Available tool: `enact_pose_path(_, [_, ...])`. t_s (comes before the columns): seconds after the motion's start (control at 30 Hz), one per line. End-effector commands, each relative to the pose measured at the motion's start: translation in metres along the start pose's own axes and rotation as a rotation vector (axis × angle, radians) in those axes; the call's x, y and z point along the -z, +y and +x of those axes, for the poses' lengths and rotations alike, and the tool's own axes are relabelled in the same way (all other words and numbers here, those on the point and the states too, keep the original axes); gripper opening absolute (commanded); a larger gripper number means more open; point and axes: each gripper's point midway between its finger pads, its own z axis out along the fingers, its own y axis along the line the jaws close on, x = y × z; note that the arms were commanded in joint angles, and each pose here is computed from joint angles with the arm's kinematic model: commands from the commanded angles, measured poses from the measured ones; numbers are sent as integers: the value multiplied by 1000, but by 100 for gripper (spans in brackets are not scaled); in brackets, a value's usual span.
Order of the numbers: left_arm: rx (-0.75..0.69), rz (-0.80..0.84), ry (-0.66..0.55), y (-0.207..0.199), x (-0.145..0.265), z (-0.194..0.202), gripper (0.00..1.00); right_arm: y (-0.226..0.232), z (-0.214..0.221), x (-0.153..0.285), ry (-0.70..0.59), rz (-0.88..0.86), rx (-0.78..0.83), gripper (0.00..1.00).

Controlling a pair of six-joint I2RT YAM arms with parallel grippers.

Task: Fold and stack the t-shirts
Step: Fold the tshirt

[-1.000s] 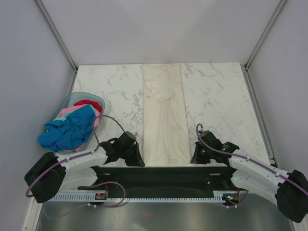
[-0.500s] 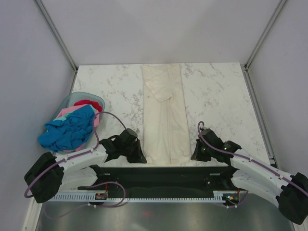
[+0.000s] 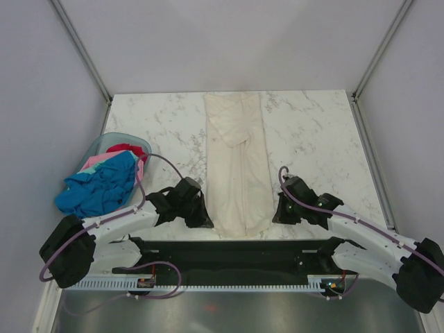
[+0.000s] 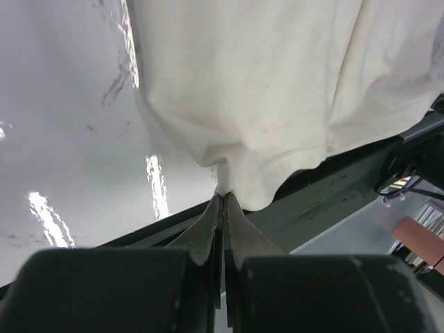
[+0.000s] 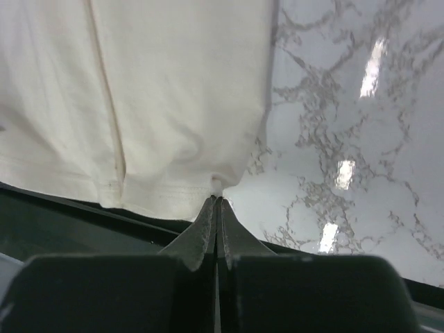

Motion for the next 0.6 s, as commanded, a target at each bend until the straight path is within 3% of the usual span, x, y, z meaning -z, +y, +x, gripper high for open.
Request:
enact_pose_path(0.0, [-30,-6,-50,-12,1,-27,2,22,-40,6,-104,-6,90,0])
enact_pose_path(0.3, [-21,-37,-86,-22,-9,-96,2,66,-116,-7,-174,24,255,0])
enact_pose_path(0.57, [-2,-29,-123,-35,-18,-166,2,59,-174,-31,-158,74,261,0])
